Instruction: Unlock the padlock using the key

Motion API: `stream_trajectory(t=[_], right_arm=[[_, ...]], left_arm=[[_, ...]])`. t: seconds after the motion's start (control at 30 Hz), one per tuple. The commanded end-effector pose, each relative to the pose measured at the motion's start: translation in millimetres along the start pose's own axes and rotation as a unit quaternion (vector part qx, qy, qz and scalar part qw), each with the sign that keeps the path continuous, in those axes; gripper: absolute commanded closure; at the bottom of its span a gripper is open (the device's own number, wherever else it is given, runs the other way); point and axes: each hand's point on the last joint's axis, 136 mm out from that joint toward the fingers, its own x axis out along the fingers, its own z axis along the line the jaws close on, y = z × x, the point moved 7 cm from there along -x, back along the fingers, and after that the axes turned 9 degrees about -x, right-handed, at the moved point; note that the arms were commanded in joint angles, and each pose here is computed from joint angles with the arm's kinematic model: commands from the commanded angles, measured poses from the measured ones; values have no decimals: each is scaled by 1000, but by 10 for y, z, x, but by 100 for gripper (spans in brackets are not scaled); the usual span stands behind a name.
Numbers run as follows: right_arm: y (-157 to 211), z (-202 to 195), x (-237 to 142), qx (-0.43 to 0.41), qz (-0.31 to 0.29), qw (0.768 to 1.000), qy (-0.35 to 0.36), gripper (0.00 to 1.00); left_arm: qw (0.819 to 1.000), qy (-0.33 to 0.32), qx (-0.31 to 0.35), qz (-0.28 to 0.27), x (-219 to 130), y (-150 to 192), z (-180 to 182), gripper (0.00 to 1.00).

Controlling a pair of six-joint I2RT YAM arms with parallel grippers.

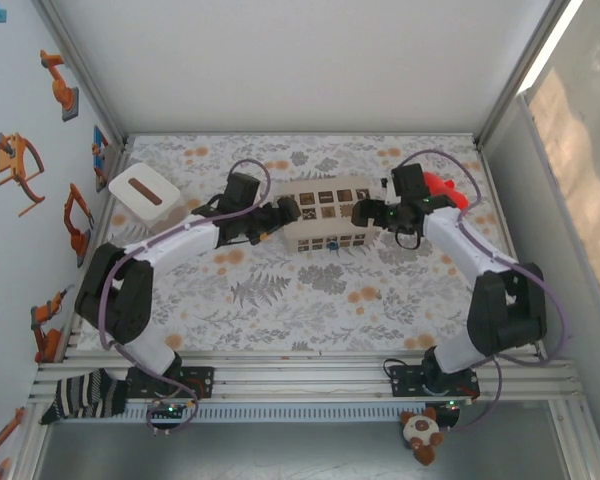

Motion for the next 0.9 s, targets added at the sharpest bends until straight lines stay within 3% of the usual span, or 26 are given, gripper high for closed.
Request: stream_trajectory(t=[0.0,0.13,0.27,0.5,0.87], right_arm=[[289,-104,-331,-1,22,998,60,2],[718,-83,-559,25,63,997,48,19],[1167,6,-543,52,121,991,4,35],[1482,151,-231,13,186,981,-44,42],[1439,153,167,-63,236,969,28,48]], left_arm=[[997,-9,41,-68,-366,-133,-24,4],[989,-13,75,-124,-678,-205,-45,4],[981,-24,98,-165,-882,-252,-34,4],[977,-36,100,-186,-981,-282,41,4],[979,-41,90,-181,-976,-264,98,4]])
